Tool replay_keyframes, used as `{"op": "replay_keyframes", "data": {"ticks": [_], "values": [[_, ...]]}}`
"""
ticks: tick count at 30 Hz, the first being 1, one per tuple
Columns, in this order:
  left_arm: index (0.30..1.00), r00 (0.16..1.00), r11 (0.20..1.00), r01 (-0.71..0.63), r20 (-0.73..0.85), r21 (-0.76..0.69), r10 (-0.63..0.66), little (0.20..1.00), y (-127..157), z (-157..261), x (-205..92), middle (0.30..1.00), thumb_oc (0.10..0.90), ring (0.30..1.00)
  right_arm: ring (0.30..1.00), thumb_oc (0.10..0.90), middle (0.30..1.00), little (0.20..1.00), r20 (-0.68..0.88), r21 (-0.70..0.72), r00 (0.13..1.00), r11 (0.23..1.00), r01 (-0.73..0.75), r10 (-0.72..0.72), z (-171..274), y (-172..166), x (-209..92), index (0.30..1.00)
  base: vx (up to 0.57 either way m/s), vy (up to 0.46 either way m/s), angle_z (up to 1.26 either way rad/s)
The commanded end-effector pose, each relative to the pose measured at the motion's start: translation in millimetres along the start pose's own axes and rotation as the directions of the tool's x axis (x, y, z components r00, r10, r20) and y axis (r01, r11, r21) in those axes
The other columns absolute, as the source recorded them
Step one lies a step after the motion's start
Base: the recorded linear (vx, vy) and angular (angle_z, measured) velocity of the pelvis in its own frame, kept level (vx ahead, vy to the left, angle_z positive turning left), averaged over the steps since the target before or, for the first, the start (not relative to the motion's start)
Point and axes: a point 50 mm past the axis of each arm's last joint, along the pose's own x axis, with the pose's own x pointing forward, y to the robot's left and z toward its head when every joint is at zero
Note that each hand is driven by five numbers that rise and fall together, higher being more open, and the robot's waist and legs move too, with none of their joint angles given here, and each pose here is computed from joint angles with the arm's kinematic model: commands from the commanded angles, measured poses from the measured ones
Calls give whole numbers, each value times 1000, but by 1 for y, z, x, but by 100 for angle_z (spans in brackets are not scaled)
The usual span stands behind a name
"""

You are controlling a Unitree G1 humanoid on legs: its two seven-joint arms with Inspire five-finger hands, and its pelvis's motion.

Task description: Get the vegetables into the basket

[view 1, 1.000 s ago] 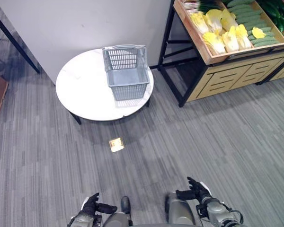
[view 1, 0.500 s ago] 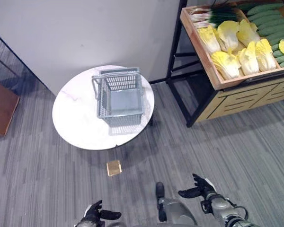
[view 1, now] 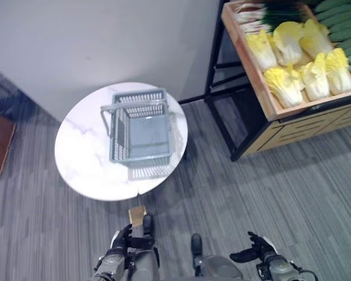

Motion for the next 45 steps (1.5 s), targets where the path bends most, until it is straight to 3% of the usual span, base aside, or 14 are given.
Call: {"op": "replay_keyframes", "data": {"ticks": [1,15,32,42,44,45], "values": [[1000,998,995,-38,-56,92,43,1000,18,-25,-6,1000,900,1000,1000,900,1000,1000,37,-14,999,1000,17,-17,1,-4,-1,1000,264,350,-57],[1000,998,989,-43,-42,143,50,1000,29,-17,-4,1000,900,1000,1000,900,1000,1000,142,-20,988,998,-67,69,36,22,3,1000,112,175,-6],[1000,993,996,-43,-110,81,51,1000,23,-35,-8,1000,900,1000,1000,900,1000,1000,127,-30,990,998,-52,55,30,16,3,1000,103,-180,24],[1000,986,993,-48,-155,110,65,1000,28,-50,-13,1000,900,1000,1000,900,1000,1000,-25,-2,992,992,127,-127,-8,-32,-3,1000,23,-35,9],[1000,987,989,-37,-148,144,58,1000,30,-51,-14,1000,900,1000,1000,900,1000,1000,-8,-41,951,951,308,-308,-1,-92,-12,1000,-12,62,-4],[1000,987,989,-36,-148,144,57,1000,30,-51,-14,1000,900,1000,1000,900,1000,1000,-8,-41,951,950,308,-309,-1,-92,-12,1000,-43,104,-6]]}}
